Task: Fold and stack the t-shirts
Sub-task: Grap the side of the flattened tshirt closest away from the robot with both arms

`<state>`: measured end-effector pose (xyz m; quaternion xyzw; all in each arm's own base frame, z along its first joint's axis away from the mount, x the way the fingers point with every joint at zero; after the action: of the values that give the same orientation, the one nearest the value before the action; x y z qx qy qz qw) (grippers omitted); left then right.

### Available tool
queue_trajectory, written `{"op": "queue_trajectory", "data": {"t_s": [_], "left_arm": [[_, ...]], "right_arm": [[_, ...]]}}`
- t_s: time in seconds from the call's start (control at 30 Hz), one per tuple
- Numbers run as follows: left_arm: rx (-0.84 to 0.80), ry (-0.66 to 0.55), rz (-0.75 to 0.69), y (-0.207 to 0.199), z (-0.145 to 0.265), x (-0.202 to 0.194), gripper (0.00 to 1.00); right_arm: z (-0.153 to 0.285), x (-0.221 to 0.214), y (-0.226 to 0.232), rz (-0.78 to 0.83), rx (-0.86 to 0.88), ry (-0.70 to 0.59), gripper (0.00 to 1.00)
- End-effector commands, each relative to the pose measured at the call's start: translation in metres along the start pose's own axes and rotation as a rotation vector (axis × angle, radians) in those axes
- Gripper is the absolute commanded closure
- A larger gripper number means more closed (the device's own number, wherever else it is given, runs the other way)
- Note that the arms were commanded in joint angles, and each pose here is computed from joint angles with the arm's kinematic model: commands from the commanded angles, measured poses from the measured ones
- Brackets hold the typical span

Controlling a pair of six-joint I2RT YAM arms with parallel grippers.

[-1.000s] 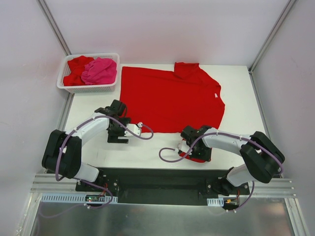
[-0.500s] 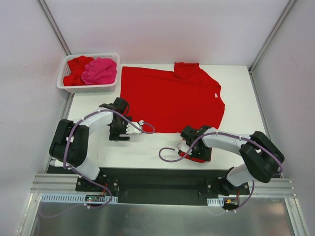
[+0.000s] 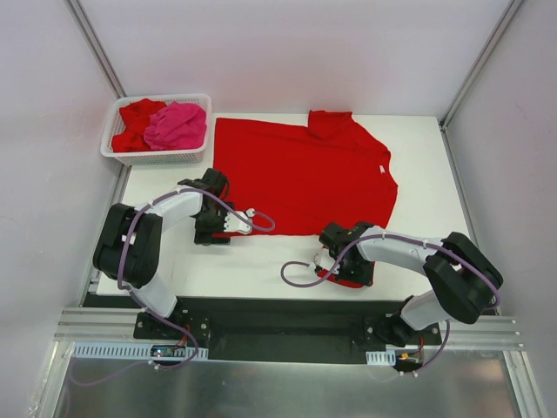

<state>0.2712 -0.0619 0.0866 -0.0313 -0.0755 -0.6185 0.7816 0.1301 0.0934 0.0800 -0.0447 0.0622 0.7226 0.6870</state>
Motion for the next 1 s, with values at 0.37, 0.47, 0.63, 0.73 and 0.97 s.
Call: {"op": "queue_trajectory", "data": {"t_s": [0.37, 0.47, 0.63, 0.73, 0.97], "left_arm": [[-0.021, 0.055, 0.002, 0.01, -0.009, -0.011, 0.27], [-0.026, 0.06, 0.009, 0.011, -0.012, -0.012, 0.34], [-0.038, 0.071, 0.015, 0.009, -0.015, -0.013, 0.53], [-0.035, 0.071, 0.019, 0.01, -0.015, -0.013, 0.56], [-0.034, 0.076, 0.027, 0.009, -0.016, -0.013, 0.6]], "right_arm": [[-0.006, 0.006, 0.006, -0.024, 0.053, -0.044, 0.99], [-0.006, 0.005, 0.007, -0.026, 0.055, -0.043, 0.99], [-0.006, 0.006, 0.007, -0.026, 0.053, -0.044, 0.99], [-0.007, 0.006, 0.006, -0.024, 0.054, -0.043, 0.99], [-0.008, 0.006, 0.006, -0.021, 0.059, -0.043, 0.99]]}}
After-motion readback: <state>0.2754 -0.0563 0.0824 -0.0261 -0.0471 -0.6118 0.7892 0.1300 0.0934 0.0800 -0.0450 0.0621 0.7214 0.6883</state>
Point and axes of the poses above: each gripper's point midway between its finger pads, its own z axis back along the fingers, its own y axis along the line the jaws close on, x = y × z, the point moved 7 cm from there along z, back along the fingers, and after that the axes turned 15 degrees about z, right-handed, at the moved point
